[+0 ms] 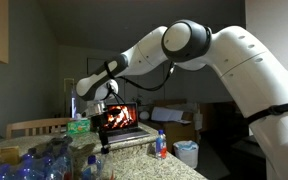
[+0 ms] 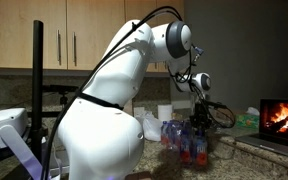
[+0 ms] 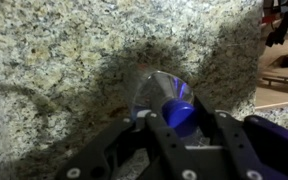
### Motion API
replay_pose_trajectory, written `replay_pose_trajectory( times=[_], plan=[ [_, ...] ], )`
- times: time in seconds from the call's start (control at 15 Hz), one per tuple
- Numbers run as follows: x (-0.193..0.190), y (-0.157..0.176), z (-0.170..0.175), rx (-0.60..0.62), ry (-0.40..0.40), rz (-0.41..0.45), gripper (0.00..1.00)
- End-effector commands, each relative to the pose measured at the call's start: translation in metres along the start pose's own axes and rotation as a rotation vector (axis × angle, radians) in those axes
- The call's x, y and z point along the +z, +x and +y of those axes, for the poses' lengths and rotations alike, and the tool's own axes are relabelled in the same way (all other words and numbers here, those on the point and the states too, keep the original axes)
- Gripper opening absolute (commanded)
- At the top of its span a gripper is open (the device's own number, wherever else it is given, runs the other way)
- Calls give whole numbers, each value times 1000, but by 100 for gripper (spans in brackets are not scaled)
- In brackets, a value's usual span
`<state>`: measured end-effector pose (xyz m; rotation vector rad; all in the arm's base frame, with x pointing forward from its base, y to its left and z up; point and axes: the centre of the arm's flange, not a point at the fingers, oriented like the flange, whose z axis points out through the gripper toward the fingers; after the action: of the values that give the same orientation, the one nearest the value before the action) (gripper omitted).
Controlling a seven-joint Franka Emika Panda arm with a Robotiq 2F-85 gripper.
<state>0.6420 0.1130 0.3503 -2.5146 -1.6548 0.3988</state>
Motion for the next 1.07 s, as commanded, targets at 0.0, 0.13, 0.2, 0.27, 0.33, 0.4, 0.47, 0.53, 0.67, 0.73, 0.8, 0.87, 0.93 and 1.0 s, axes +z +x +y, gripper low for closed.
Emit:
replay_pose_trajectory(
  times=[0.0,0.13,0.2,0.27,0.33,0.4,0.47,0.53,0.67,0.73,0.8,0.87,0.93,1.0],
  plan=[
    [-18,-24,-9,194,6,35,15],
    [-31,-43,-8,298,4,56,15],
    [-37,-54,-9,350,2,67,15],
    [-45,-64,-8,402,-2,71,15],
    [-51,-76,-8,455,-3,75,15],
    [-56,-88,-7,507,-1,77,15],
    [-60,-100,-6,559,5,78,15],
    [-62,-115,-4,611,14,81,15],
    [-65,-142,-1,710,38,93,15],
    [-63,-155,1,759,50,102,15],
    [-62,-167,3,808,64,111,15],
    [-59,-180,6,855,82,127,15],
    [-56,-192,8,900,103,143,15],
    [-52,-203,11,945,125,159,15]
  ],
)
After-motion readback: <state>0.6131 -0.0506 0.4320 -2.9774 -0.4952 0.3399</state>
